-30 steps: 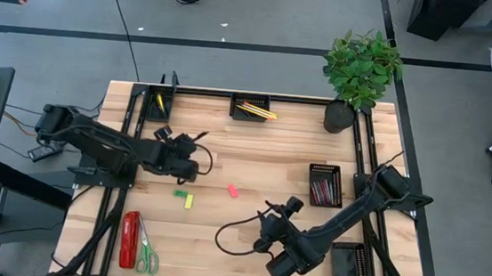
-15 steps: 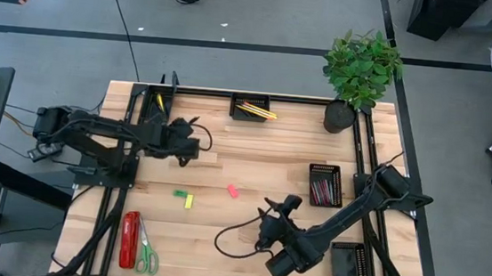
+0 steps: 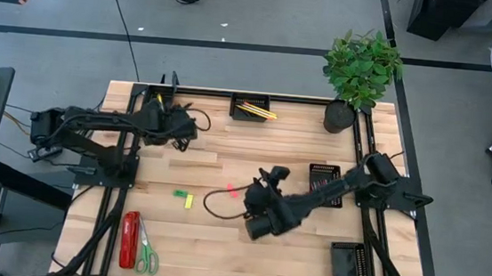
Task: Sort crayons/erasers/pens/pencils in bins
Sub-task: Put the black pen into the top left black bin
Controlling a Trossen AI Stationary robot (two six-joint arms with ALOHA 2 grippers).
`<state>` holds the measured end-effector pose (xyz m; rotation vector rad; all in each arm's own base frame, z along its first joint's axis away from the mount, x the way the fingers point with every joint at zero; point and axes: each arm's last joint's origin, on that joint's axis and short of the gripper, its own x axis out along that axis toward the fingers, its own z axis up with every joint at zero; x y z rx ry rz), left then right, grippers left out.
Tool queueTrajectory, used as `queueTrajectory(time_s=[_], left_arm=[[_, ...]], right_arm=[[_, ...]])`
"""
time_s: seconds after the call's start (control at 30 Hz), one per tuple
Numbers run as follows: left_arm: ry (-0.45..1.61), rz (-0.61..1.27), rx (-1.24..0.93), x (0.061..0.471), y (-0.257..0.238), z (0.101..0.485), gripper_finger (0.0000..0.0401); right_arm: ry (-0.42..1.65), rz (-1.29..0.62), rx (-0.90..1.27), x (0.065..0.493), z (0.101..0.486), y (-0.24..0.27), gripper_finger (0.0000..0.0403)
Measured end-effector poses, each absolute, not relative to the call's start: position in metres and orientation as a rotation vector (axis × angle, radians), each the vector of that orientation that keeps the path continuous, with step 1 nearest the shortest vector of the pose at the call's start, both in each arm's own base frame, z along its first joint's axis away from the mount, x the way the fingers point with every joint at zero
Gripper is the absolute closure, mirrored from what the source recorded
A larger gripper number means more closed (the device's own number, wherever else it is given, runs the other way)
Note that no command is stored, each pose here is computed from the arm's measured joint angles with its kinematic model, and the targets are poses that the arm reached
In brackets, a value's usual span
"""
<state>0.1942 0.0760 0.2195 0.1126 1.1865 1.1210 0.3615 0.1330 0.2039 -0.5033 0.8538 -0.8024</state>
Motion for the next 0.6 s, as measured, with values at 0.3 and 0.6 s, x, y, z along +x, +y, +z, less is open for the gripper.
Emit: queueTrajectory(time_s=[0.3, 0.6], left_arm=[[1.231, 1.153, 0.097, 0.18, 0.114, 0.235, 0.0354], [1.285, 1.304, -0.032, 0.152, 0.151, 0.234, 0.0357]], right_arm=[[0.941, -0.751, -0.524, 0.392, 0.205, 0.084, 0.0222], [0.984, -0.55, -0.375, 0.418, 0.205, 0.031, 0.0222]])
